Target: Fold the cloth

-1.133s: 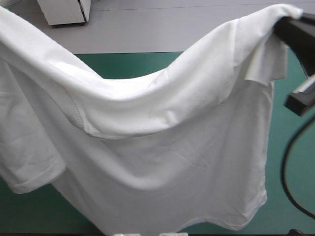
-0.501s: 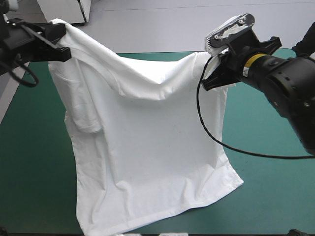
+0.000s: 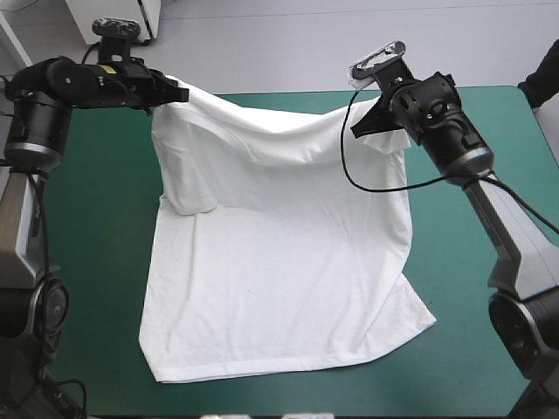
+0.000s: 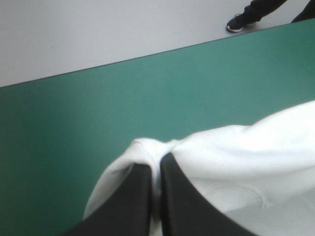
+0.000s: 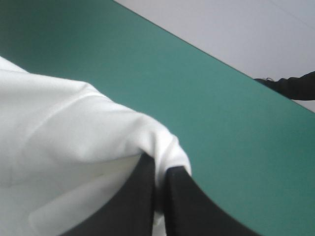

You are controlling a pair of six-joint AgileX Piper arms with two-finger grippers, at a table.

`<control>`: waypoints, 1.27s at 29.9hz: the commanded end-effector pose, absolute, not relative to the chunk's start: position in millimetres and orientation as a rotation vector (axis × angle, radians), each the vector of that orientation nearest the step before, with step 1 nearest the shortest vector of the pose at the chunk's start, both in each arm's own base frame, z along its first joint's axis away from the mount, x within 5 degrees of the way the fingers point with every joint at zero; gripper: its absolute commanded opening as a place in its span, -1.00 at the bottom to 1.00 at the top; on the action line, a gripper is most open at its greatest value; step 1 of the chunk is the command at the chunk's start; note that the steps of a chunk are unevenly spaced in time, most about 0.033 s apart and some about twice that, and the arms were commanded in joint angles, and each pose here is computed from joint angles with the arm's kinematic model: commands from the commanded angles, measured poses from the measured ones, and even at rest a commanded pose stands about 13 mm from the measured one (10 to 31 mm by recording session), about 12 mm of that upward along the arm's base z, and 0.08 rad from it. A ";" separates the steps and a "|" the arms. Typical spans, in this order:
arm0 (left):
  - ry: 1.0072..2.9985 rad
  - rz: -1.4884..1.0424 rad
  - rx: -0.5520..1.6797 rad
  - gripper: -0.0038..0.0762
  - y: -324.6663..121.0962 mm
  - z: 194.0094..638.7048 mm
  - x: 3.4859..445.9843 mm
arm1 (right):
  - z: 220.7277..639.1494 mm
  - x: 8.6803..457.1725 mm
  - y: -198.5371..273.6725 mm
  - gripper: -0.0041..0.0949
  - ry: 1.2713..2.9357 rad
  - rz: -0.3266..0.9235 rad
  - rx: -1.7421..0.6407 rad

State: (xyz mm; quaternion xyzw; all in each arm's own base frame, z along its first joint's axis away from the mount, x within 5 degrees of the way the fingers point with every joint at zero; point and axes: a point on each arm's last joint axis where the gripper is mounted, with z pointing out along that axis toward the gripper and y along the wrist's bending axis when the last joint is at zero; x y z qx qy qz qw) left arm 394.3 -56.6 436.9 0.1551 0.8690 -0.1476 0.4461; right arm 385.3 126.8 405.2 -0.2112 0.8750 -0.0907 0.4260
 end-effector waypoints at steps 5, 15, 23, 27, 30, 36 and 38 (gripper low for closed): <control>2.092 -0.366 0.340 -0.93 -62.8 412.6 431.0 | 372.6 431.1 108.5 -0.95 2.166 -0.183 -0.493; 2.196 -0.399 0.365 -0.93 -87.3 333.8 477.9 | 309.2 471.2 97.8 -0.95 2.247 -0.014 -0.497; 2.215 -0.353 0.408 -0.60 -87.5 327.2 479.4 | 304.5 472.1 85.2 -0.22 2.277 0.158 -0.521; 2.275 -0.337 0.445 0.05 -84.9 336.1 468.8 | 314.0 464.5 72.3 0.33 2.316 0.181 -0.500; 2.278 -0.312 0.428 0.33 -81.5 354.4 457.8 | 333.2 455.7 62.6 0.36 2.295 0.186 -0.476; 2.358 -0.217 0.412 0.37 -69.0 397.9 414.8 | 382.8 420.7 57.7 0.36 2.227 0.190 -0.484; 2.434 -0.225 0.403 0.37 -66.9 405.9 395.1 | 395.3 402.8 57.0 0.36 2.216 0.202 -0.484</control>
